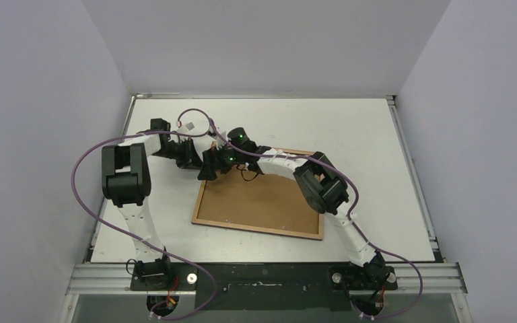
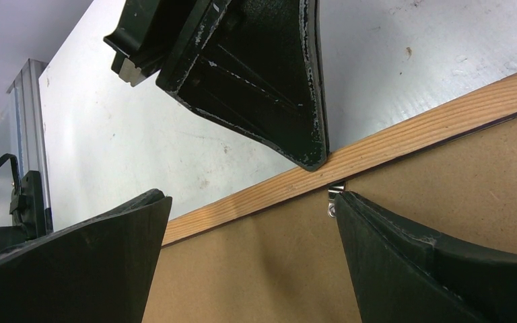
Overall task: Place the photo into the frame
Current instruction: Install the photo frame at the center of the board.
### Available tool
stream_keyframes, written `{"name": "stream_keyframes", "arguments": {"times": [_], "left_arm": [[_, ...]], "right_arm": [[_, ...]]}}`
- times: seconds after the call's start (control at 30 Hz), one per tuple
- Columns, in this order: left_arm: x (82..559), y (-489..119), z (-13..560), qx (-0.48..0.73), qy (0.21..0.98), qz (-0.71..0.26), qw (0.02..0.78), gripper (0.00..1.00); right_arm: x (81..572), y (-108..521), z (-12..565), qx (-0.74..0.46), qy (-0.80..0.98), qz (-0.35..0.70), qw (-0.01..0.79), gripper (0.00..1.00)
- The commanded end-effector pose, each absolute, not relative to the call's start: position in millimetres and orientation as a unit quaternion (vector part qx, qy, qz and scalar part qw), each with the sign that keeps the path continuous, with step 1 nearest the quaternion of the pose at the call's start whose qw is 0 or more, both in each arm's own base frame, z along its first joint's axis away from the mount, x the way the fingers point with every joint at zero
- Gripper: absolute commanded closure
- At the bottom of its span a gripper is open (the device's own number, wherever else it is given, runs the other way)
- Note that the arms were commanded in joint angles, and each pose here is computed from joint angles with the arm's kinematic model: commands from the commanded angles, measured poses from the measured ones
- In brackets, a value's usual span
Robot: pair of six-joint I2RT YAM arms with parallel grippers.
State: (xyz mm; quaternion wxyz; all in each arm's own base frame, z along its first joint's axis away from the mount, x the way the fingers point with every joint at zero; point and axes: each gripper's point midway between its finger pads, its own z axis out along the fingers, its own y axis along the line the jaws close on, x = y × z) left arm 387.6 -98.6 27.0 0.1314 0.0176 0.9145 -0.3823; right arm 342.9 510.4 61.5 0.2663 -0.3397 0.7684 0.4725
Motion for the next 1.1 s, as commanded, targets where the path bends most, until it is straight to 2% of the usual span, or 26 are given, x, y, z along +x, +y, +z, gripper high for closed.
{"name": "stream_keyframes", "arguments": {"times": [0.0, 0.23, 1.07], "left_arm": [[385, -90, 8, 0.02, 0.928, -0.352, 0.125, 1.0], [384, -88, 8, 0.016, 0.927, -0.352, 0.124, 1.0], [385, -88, 12, 0.014, 0.926, -0.355, 0.127, 1.0]], "right_arm": [[350, 515, 86, -0.351, 0.74, 0.49, 0.297, 0.03], [367, 505, 108, -0.32, 0.73, 0.511, 0.322, 0.02], [341, 521, 65, -0.341, 0.754, 0.492, 0.27, 0.04]]}}
